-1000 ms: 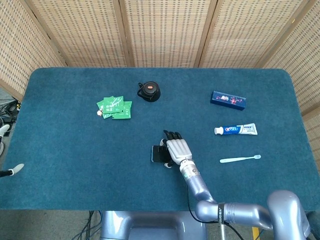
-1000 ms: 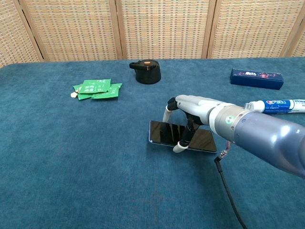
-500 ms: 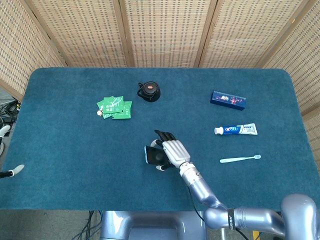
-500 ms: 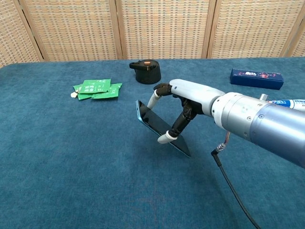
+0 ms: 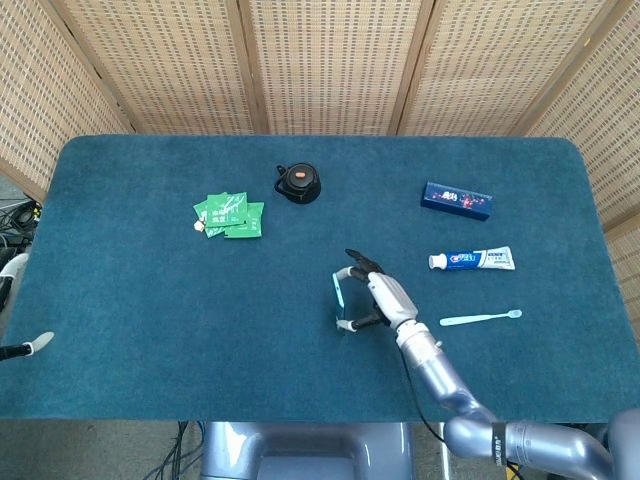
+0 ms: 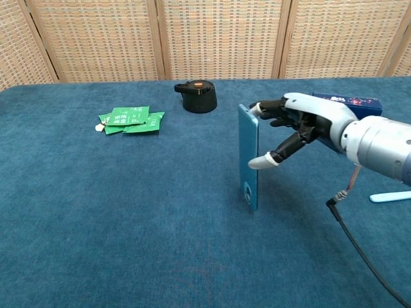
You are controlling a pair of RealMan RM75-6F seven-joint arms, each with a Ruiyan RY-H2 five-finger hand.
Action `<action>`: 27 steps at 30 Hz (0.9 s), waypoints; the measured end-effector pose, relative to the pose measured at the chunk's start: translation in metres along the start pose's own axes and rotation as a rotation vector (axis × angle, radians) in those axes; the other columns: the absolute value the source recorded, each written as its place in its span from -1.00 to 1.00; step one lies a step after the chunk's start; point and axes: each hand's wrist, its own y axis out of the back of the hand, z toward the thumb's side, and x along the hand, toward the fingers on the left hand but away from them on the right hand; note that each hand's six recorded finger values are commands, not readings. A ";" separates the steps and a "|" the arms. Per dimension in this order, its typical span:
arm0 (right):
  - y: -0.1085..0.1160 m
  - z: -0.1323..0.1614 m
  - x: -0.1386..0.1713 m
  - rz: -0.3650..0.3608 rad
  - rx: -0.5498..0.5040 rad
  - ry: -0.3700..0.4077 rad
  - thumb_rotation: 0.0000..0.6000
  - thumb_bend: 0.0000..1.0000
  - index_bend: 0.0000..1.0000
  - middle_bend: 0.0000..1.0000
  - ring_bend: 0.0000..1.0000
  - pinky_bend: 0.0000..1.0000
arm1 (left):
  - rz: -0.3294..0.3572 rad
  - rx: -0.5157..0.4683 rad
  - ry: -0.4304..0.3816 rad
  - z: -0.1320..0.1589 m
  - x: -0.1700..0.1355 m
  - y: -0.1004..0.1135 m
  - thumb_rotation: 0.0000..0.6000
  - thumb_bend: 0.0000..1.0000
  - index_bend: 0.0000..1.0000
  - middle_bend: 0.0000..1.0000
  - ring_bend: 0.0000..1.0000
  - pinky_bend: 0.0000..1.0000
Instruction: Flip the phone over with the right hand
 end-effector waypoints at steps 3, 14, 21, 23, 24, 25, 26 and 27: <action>0.015 -0.025 0.006 -0.014 -0.050 -0.043 1.00 -0.08 -0.51 -1.00 -1.00 -1.00 | 0.002 0.000 -0.001 0.001 -0.002 0.000 1.00 -1.00 -1.00 -1.00 -1.00 -1.00; 0.113 -0.134 0.051 -0.186 -0.190 -0.222 1.00 -0.14 -1.00 -1.00 -1.00 -1.00 | 0.011 -0.003 -0.027 0.007 -0.009 0.002 1.00 -1.00 -1.00 -1.00 -1.00 -1.00; 0.162 -0.142 0.088 -0.260 -0.162 -0.196 1.00 -0.30 -1.00 -1.00 -1.00 -1.00 | 0.020 -0.006 -0.048 0.012 -0.015 0.003 1.00 -1.00 -1.00 -1.00 -1.00 -1.00; 0.169 -0.137 0.095 -0.264 -0.131 -0.176 1.00 -0.61 -1.00 -1.00 -1.00 -1.00 | 0.026 -0.005 -0.053 0.013 -0.017 0.004 1.00 -1.00 -1.00 -1.00 -1.00 -1.00; 0.171 -0.135 0.097 -0.265 -0.112 -0.166 1.00 -0.73 -1.00 -1.00 -1.00 -1.00 | 0.028 -0.005 -0.054 0.013 -0.018 0.005 1.00 -1.00 -1.00 -1.00 -1.00 -1.00; 0.172 -0.133 0.100 -0.266 -0.090 -0.157 1.00 -0.88 -1.00 -1.00 -1.00 -1.00 | 0.030 -0.004 -0.056 0.013 -0.018 0.005 1.00 -1.00 -1.00 -1.00 -1.00 -1.00; 0.174 -0.131 0.103 -0.264 -0.051 -0.148 1.00 -0.97 -1.00 -1.00 -1.00 -1.00 | 0.034 -0.003 -0.059 0.014 -0.019 0.005 1.00 -1.00 -1.00 -1.00 -1.00 -1.00; 0.175 -0.130 0.106 -0.261 -0.014 -0.144 1.00 -1.00 -1.00 -1.00 -1.00 -1.00 | 0.039 -0.002 -0.062 0.014 -0.020 0.006 1.00 -1.00 -1.00 -1.00 -1.00 -1.00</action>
